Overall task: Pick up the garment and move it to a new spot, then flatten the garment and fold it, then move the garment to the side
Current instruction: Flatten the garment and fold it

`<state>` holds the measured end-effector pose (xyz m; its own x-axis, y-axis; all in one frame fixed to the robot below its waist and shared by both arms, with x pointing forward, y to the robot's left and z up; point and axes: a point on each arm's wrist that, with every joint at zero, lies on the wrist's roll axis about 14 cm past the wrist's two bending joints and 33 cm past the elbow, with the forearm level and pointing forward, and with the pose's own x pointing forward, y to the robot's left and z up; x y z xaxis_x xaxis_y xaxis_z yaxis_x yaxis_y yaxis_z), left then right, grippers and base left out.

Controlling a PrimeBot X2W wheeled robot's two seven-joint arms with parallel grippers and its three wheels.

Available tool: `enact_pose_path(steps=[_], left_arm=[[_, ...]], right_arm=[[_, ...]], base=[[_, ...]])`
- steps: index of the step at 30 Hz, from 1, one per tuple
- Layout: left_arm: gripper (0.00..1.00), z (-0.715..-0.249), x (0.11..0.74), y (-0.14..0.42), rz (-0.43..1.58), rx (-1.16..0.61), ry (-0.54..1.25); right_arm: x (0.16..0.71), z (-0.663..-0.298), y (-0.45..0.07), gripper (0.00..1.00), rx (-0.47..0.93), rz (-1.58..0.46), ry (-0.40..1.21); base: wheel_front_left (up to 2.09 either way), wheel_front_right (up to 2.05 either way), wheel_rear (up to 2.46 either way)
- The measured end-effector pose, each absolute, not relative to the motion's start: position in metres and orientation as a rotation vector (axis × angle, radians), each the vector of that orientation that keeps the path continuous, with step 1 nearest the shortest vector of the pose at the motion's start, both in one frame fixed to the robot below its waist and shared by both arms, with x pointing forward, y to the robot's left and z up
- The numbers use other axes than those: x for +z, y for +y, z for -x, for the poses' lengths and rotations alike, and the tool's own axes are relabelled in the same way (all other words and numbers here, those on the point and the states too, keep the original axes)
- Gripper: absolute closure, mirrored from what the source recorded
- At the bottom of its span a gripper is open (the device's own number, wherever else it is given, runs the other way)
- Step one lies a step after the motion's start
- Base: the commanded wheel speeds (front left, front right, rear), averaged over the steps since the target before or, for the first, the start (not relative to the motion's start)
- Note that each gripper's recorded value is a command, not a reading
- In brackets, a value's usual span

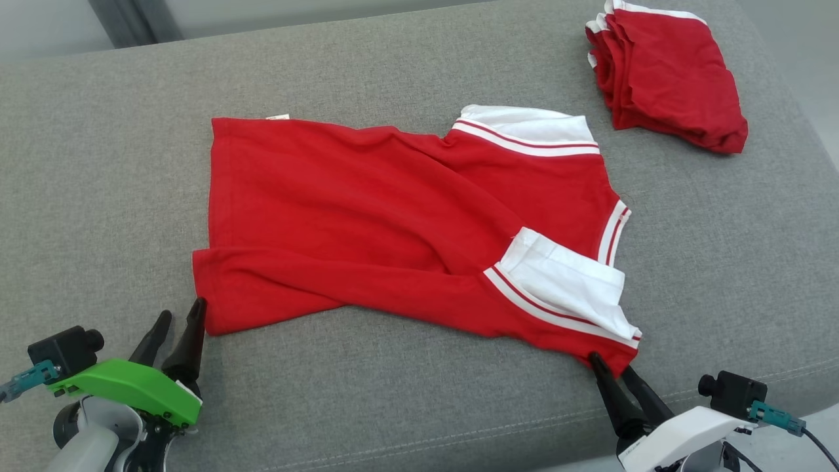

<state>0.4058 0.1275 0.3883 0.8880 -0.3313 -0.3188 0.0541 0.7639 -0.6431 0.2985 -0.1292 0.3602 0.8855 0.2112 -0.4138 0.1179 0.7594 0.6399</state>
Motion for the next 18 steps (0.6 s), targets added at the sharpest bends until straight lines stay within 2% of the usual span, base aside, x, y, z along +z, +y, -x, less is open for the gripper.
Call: enact_pose_path(steps=[7, 8, 9, 10, 13, 18], left_arm=[[0.0, -0.406, 0.39, 0.129, 0.677, -0.214, 0.429], [0.0, -0.406, 0.39, 0.129, 0.677, -0.214, 0.428], [0.0, -0.406, 0.391, 0.129, 0.678, -0.214, 0.427], [0.0, -0.406, 0.391, 0.129, 0.676, -0.216, 0.424], [0.0, -0.406, 0.393, 0.127, 0.681, -0.222, 0.418], [0.0, -0.406, 0.395, 0.119, 0.746, -0.219, 0.42]], right_arm=[[0.355, -0.301, -0.129, 0.0, 0.031, -0.762, 0.52], [0.354, -0.301, -0.129, 0.06, 0.027, -0.772, 0.521], [0.354, -0.302, -0.128, 0.36, 0.023, -0.782, 0.521], [0.354, -0.302, -0.128, 0.36, 0.02, -0.792, 0.52], [0.357, -0.307, -0.125, 0.99, 0.021, -0.817, 0.515], [0.362, -0.315, -0.119, 1.0, 0.048, -0.824, 0.504]], base=[[0.0, 0.0, 0.0], [0.0, 0.0, 0.0], [0.0, 0.0, 0.0], [0.0, 0.0, 0.0], [0.0, 0.0, 0.0], [0.0, 0.0, 0.0]])
